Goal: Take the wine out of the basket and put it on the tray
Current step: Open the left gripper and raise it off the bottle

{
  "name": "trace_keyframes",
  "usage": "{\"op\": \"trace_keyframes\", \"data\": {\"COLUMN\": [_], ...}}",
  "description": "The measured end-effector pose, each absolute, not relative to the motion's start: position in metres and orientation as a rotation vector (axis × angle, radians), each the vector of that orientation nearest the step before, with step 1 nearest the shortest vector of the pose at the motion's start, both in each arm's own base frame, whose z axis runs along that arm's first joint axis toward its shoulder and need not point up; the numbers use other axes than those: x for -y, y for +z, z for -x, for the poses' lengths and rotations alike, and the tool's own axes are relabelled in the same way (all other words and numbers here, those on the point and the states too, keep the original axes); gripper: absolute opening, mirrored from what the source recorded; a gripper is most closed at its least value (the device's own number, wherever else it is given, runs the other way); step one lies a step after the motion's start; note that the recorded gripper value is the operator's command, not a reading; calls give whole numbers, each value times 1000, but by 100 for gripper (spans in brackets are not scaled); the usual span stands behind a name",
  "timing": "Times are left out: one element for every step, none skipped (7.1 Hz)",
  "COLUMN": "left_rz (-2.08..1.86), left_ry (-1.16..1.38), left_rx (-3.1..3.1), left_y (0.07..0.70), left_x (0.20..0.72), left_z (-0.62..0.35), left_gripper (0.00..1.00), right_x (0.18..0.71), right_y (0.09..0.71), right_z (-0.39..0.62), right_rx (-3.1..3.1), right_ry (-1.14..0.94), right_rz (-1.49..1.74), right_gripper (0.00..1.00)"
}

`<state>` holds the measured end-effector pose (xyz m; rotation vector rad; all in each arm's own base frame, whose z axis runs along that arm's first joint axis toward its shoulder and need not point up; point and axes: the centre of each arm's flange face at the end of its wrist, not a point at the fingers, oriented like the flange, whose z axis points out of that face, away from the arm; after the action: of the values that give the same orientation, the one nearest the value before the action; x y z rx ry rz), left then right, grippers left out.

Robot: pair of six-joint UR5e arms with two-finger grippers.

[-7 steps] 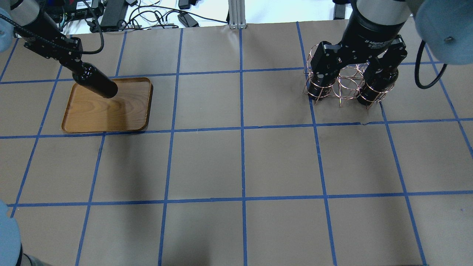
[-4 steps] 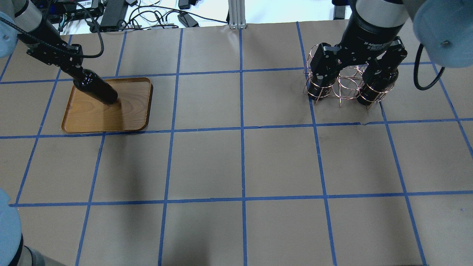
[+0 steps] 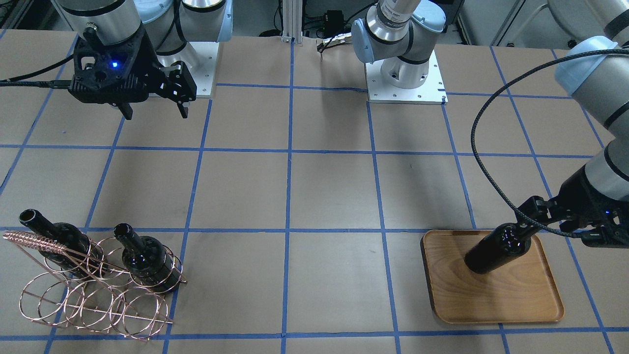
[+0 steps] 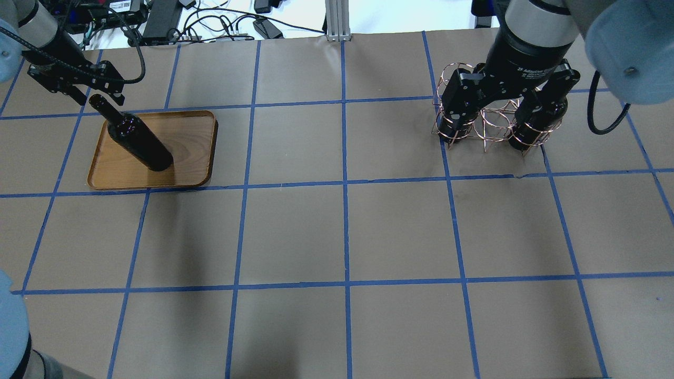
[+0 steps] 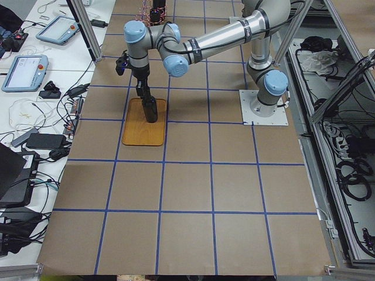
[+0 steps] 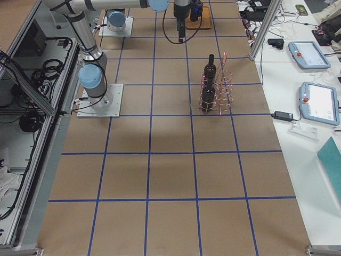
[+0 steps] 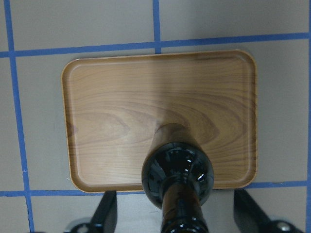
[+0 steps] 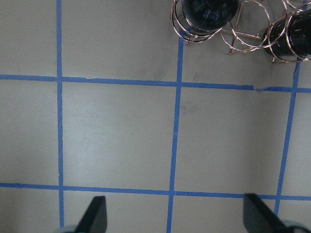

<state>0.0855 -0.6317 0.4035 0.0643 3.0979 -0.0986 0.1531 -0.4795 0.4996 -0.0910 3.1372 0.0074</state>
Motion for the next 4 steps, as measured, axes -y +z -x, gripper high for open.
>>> {"op": "trace_keyframes", "data": {"left_rz": [-73,-82,-95,-103], "left_ry": [-128,-151,-158,-157], "left_rx": [-3090,-3086,-3088,-3091], "left_y": [418,438,462,486], "left_x": [628,620,604,584], "left_z": [-79,-67,-46,-16], "left_gripper": [100,100,100,100], "right_x": [480,479,479,479], "right_y": [499,500,500,500], "right_z": [-153,-153,-153,-153], "right_rx": [-3137,-3137,-3137,-3137], "right_ry": [8,7,7,7], "right_rz": [91,92,91,91], "right_gripper": [100,100,100,100]}}
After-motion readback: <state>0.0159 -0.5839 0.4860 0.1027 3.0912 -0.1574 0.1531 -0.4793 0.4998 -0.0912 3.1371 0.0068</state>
